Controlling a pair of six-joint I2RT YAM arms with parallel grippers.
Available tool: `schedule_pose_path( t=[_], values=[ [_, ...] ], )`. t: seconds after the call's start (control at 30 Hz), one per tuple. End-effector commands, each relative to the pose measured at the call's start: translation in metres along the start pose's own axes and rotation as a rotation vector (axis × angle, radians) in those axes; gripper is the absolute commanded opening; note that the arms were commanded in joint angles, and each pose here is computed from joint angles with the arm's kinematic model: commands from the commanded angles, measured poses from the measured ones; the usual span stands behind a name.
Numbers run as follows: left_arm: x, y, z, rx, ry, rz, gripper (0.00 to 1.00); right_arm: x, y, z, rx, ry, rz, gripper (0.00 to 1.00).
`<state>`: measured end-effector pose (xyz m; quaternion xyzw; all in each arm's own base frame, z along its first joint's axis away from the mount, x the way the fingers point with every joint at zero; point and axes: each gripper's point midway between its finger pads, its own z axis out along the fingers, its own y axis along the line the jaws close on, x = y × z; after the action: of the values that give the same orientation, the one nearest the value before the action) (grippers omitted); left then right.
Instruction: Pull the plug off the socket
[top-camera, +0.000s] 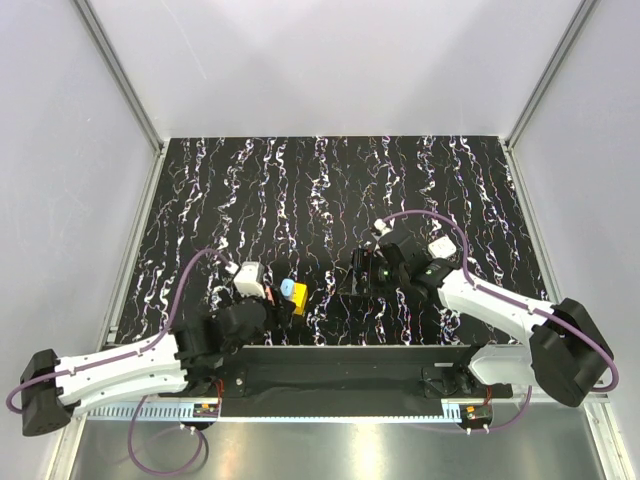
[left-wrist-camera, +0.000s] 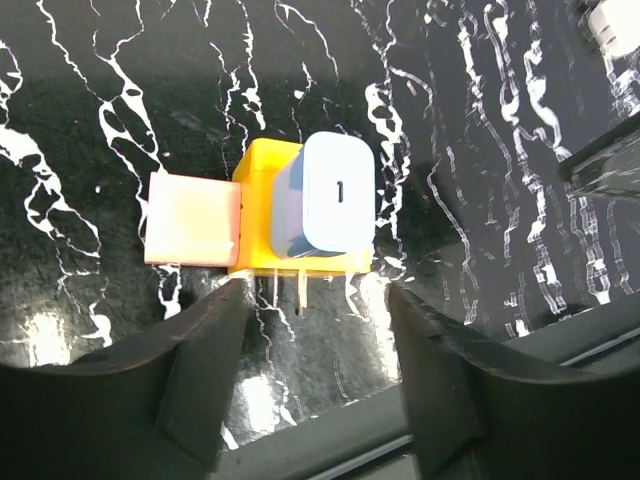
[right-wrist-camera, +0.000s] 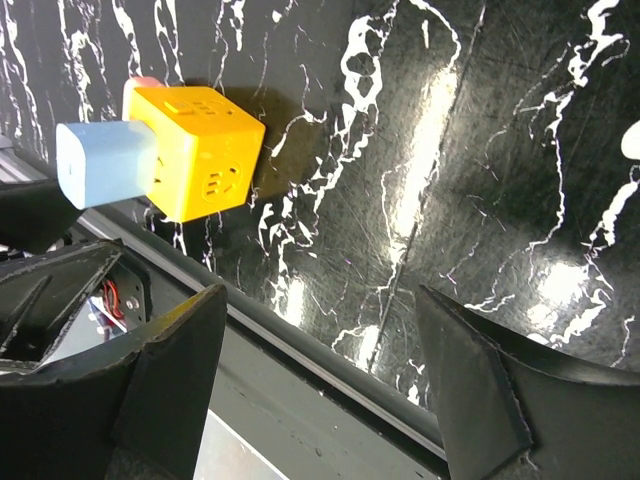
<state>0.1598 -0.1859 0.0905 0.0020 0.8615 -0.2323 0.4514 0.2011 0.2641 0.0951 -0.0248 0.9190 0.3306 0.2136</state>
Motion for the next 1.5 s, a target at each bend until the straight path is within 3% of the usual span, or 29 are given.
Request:
schedule_pose_path(
  t=[0.0,0.1,0.27,0.43,0.67,1.1,1.33,1.43,1.47],
  values=[
    [-0.008,-0.01,0.006,0.023,-0.034,0.021,0.71,-0.012,0.014,-0.01,-0.033,-0.043,-0.049,0.82],
    [-0.005,-0.007,0.011,-0.022,-0.017,0.032,0.85,-0.011,0.014,-0.016,-0.04,-0.058,-0.058,0.83],
    [0.002,-0.006,0.019,-0.013,-0.023,0.047,0.91,-0.011,0.016,-0.022,-0.059,-0.073,-0.072,0.84],
    [0.0,-0.018,0.022,0.06,-0.045,0.059,0.92,-0.01,0.015,-0.023,-0.057,-0.07,-0.072,0.84],
    [0.011,-0.02,0.035,0.04,0.007,0.058,0.91,-0.011,0.017,-0.024,-0.061,-0.075,-0.076,0.84],
    [0.007,-0.083,0.036,0.261,0.004,-0.08,0.82,-0.011,0.013,-0.022,-0.045,-0.073,-0.084,0.84],
    [0.005,-0.119,0.027,0.441,0.013,-0.054,0.87,-0.014,0.017,-0.022,-0.045,-0.065,-0.097,0.84],
    [-0.01,-0.123,0.01,0.498,-0.025,-0.045,0.89,-0.015,0.017,-0.025,-0.043,-0.069,-0.109,0.85],
    [-0.003,-0.111,0.011,0.451,0.001,-0.017,0.93,-0.015,0.017,-0.026,-0.041,-0.072,-0.109,0.85]
  ],
)
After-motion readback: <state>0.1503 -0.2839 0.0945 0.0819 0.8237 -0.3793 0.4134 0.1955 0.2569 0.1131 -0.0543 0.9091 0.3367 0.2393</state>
